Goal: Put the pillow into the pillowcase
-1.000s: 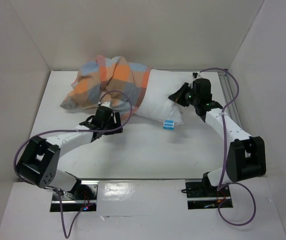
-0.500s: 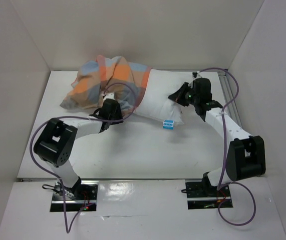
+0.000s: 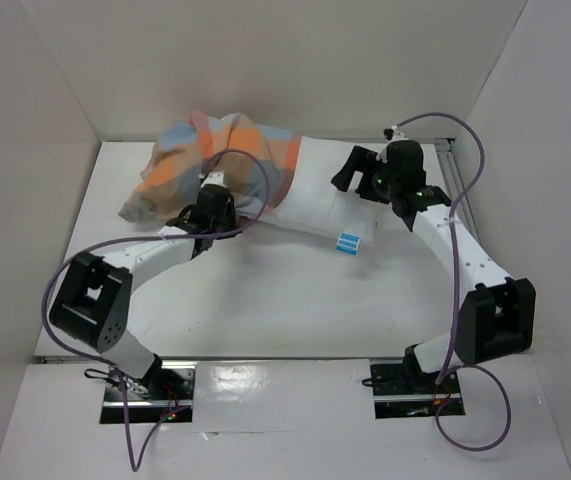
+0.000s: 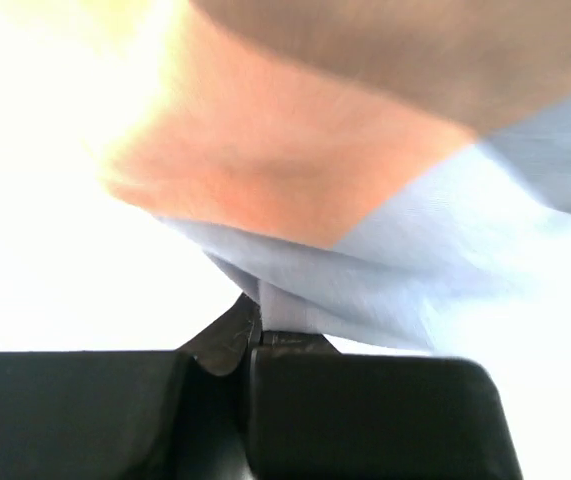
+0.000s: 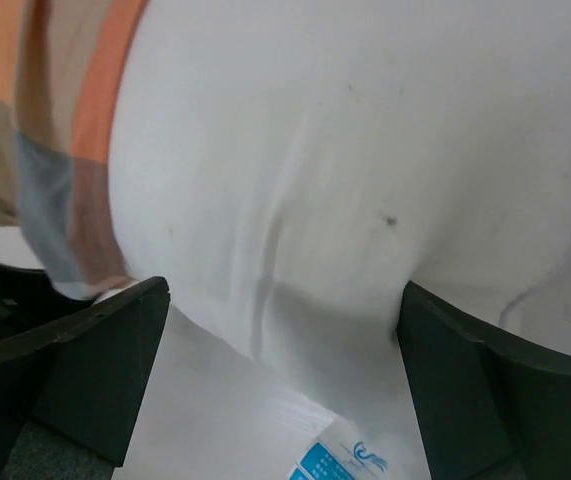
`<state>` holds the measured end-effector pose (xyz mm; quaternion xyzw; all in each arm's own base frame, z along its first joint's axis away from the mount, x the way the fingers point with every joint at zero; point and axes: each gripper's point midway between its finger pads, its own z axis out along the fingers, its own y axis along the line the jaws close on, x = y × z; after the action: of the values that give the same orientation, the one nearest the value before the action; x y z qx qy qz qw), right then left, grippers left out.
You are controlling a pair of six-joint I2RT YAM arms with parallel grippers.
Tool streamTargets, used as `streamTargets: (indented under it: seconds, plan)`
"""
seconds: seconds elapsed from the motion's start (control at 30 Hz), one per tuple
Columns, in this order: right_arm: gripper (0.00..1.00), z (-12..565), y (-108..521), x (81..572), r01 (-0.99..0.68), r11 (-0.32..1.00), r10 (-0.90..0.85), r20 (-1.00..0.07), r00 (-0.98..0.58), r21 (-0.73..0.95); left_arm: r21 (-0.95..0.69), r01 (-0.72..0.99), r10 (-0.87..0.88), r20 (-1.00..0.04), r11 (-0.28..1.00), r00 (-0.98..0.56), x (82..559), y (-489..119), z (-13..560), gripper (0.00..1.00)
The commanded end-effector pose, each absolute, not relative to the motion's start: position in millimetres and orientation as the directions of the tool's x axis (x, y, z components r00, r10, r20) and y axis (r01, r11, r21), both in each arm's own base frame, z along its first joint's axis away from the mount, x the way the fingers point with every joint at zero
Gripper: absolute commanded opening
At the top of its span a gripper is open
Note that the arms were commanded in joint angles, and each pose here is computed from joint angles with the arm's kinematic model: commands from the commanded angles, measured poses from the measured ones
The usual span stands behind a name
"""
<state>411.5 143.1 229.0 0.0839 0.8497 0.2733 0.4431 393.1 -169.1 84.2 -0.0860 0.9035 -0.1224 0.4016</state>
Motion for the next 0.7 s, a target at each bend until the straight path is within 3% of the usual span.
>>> streamTargets:
  seconds: [0.0,0.17,0.3,0.47,0.57,0.67]
  plan:
    - [1.0,235.1,114.7,387.0,-0.043,0.941,0.251,-0.777,-0.577,0.336,-0.384,0.03,-0.275,-0.712,0.923,-0.646,385.9,-192.7,138.7,0.0]
    - [1.0,208.2,73.0,349.9,0.118,0.974,0.227,-0.769,-0.598,0.195,-0.398,0.084,-0.257,-0.727,0.914,-0.637,386.2,-202.8,166.3,0.0]
    - [1.0,186.5,79.8,333.4,0.105,0.968,0.24,-0.723,-0.648,0.228,-0.424,0.12,-0.262,-0.731,0.898,-0.63,387.0,-210.1,182.9,0.0]
    - [0.99,154.1,90.8,342.3,0.09,0.958,0.259,-0.687,-0.679,0.272,-0.422,0.132,-0.259,-0.743,0.897,-0.617,392.3,-212.4,192.7,0.0]
    - [0.9,140.6,100.2,364.2,0.062,0.945,0.282,-0.706,-0.649,0.321,-0.414,0.14,-0.249,-0.749,0.9,-0.615,392.8,-212.1,195.6,0.0]
    - [0.33,158.5,123.7,388.6,-0.059,0.914,0.296,-0.758,-0.581,0.402,-0.415,0.19,-0.224,-0.76,0.89,-0.61,393.2,-218.6,212.8,0.0]
